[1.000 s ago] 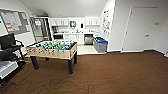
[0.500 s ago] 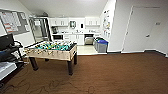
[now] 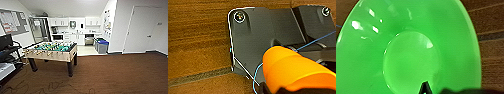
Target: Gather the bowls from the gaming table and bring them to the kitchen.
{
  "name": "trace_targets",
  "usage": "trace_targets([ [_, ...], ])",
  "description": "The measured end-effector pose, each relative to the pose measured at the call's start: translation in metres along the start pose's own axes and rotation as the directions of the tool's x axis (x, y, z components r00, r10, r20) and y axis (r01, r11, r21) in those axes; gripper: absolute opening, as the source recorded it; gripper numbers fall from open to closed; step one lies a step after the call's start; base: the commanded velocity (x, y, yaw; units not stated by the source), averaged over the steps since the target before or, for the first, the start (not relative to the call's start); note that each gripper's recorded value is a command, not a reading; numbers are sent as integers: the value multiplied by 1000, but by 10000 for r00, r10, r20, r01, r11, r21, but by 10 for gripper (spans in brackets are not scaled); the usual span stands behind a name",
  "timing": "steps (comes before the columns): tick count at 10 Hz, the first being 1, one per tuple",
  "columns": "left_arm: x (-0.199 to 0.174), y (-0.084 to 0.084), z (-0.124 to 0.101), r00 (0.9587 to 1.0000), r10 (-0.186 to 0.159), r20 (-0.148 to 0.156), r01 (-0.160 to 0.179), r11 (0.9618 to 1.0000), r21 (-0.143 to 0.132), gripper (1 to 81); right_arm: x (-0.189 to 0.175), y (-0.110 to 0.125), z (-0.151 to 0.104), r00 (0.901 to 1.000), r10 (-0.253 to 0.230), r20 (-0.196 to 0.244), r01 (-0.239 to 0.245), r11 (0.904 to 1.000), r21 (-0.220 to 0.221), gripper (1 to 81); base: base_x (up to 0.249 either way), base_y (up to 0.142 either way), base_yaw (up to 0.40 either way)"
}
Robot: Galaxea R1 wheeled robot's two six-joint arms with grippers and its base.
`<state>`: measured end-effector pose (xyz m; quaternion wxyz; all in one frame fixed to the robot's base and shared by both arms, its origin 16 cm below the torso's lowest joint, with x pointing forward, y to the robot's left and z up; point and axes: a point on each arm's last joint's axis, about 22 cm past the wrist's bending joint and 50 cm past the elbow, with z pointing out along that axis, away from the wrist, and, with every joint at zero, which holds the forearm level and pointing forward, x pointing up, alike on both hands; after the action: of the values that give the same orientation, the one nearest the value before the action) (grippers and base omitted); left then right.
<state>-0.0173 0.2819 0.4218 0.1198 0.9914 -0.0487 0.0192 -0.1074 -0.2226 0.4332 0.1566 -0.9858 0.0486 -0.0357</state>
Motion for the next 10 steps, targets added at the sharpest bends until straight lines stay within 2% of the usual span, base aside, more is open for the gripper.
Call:
trace_targets([
  [9,0,0,0,10000,2,8,-2,10000,-1,10,0,0,0,10000,-4,8,4,10000,1,10,121,0,0],
  [10,0,1,0,10000,3,0,-3,10000,-9,10,0,0,0,10000,-5,9,5,10000,-1,10,121,-64,0],
])
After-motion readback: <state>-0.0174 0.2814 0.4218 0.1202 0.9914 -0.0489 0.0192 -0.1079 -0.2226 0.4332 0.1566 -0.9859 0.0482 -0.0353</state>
